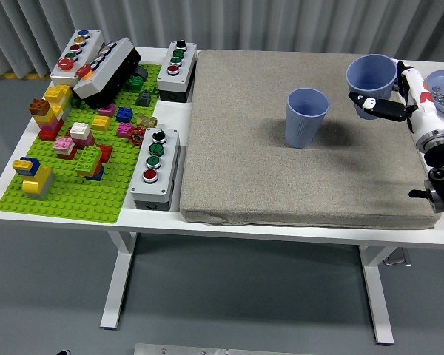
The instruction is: Pick cup pour cup place
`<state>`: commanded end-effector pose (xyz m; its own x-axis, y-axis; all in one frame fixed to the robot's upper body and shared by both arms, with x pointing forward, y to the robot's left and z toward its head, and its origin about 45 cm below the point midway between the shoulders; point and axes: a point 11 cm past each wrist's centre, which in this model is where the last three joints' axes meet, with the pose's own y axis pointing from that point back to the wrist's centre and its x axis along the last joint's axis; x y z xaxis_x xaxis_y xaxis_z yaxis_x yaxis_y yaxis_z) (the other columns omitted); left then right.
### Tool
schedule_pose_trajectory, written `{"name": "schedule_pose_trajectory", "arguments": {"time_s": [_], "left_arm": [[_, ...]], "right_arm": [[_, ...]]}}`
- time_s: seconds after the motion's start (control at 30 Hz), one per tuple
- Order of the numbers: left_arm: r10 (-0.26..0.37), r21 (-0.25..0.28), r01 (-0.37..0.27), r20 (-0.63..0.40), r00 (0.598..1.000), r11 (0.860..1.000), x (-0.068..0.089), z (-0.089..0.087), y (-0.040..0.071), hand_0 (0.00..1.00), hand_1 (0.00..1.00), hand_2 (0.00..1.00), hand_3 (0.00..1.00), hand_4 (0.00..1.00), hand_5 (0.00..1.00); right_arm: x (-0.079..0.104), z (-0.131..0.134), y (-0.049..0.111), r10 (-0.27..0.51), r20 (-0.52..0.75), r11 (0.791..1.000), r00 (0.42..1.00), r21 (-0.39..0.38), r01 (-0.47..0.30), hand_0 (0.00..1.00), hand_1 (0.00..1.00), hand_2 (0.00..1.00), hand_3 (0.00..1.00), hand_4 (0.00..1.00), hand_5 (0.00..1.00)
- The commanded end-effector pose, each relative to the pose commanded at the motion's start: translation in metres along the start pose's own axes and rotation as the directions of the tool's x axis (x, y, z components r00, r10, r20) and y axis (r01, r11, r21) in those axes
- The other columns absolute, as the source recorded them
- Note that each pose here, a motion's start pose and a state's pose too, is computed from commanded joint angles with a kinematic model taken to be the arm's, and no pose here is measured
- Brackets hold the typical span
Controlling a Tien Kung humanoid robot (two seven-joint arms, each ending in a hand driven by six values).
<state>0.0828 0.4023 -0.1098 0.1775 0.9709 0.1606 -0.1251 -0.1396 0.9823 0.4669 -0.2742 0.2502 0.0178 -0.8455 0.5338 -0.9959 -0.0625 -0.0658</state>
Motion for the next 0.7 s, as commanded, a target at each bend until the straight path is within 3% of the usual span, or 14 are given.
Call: {"name": "schedule_pose_trajectory", "arguments": {"time_s": [0.33, 0.7], "left_arm": [[0.001, -0.002, -0.001, -0.003, 1.0, 1.0, 0.0, 0.0, 0.0, 0.805, 0.753, 0.818, 0.721, 0.517, 0.998], [0.001, -0.003, -0.001, -0.003, 1.0, 1.0, 0.001, 0.001, 0.0, 0.806, 0.752, 0.818, 0.722, 0.517, 0.998]], "right_arm": [[-0.011, -0.018, -0.002, 0.0, -0.262, 0.998, 0.965, 0.053, 0.015, 0.778, 0.642, 0.53, 0.645, 0.774, 0.245], [-0.016, -0.035, -0.001, 0.036, -0.377, 0.994, 0.926, 0.112, 0.007, 0.782, 0.644, 0.528, 0.642, 0.771, 0.244]]}}
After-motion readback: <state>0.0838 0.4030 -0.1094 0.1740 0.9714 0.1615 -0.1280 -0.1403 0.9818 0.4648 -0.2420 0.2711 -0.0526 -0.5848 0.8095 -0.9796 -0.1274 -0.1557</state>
